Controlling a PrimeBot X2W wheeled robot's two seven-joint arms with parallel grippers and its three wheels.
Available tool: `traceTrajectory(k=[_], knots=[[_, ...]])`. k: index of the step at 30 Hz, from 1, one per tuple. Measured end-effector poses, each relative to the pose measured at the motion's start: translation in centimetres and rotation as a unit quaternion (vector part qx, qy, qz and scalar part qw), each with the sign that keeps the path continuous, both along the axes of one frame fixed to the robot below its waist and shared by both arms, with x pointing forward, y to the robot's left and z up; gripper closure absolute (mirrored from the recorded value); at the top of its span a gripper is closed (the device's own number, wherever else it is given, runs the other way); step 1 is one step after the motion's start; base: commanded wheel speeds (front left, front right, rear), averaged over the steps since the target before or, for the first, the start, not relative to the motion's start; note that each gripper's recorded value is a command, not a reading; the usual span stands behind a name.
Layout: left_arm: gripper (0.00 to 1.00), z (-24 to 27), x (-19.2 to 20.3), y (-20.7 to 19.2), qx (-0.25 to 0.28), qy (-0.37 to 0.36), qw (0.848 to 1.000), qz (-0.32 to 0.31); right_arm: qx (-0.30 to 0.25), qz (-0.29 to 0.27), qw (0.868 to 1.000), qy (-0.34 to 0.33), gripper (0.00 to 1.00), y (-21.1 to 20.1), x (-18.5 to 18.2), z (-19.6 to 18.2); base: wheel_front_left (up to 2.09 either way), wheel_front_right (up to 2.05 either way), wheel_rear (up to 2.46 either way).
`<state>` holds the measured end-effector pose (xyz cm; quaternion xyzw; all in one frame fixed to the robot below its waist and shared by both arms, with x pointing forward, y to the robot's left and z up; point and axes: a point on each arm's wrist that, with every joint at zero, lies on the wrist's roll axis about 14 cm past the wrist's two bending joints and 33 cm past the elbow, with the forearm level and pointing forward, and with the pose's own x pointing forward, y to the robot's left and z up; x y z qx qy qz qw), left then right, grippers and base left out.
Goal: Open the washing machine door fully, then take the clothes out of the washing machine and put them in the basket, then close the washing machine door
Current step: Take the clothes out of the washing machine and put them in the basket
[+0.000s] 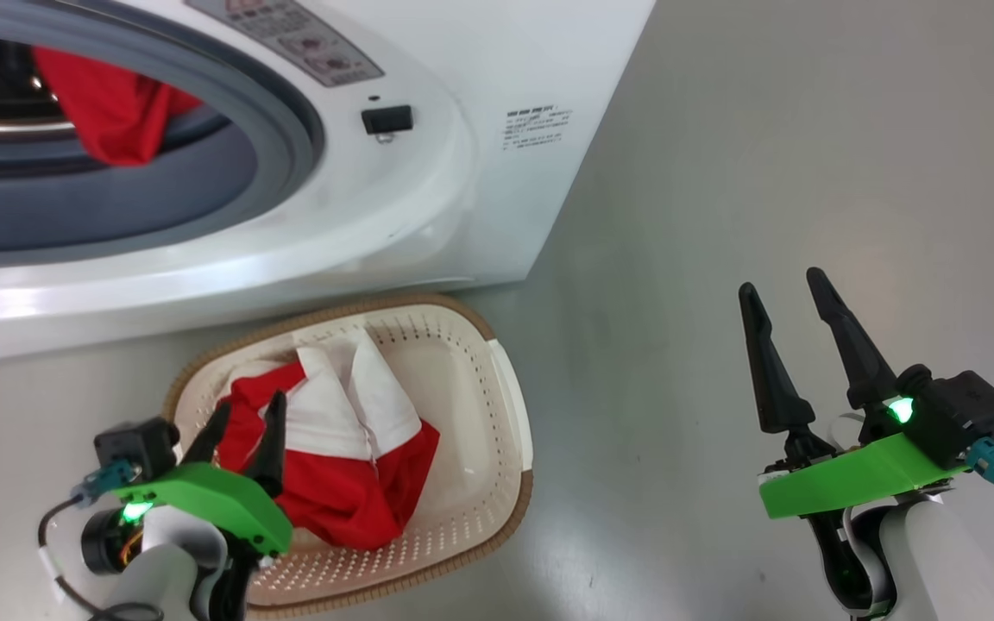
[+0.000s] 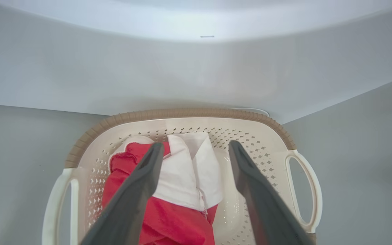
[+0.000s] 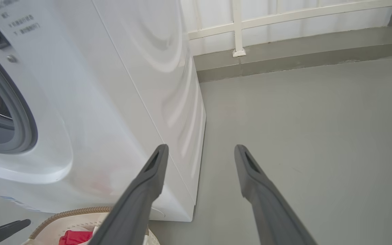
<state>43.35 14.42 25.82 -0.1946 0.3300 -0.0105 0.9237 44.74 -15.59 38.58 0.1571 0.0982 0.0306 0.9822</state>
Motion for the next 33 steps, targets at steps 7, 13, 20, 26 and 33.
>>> traceTrajectory(k=[7,13,20,26,33], knots=[[0.0,3.1,0.3,1.1,0.012,-0.049,0.999,0.008,0.0,0.002,1.0,-0.008,0.0,0.2,-1.1,1.3,0.0,0.0,0.0],[0.0,6.8,0.6,2.2,0.025,-0.106,0.994,0.018,0.0,0.004,1.0,-0.019,0.0,0.3,-2.2,2.7,0.0,0.0,0.0],[0.0,10.7,0.0,3.1,0.037,-0.162,0.986,0.029,-0.005,0.006,1.0,-0.023,0.0,0.4,-4.1,3.6,0.0,0.0,0.0],[0.0,14.2,-0.5,3.8,0.046,-0.215,0.975,0.034,-0.004,0.006,0.999,-0.034,0.0,0.4,-5.1,4.8,0.0,0.0,0.0],[0.0,17.6,-1.6,4.4,0.062,-0.265,0.962,0.036,-0.008,0.003,0.999,-0.044,0.0,0.1,-6.2,5.6,0.0,0.0,0.0]])
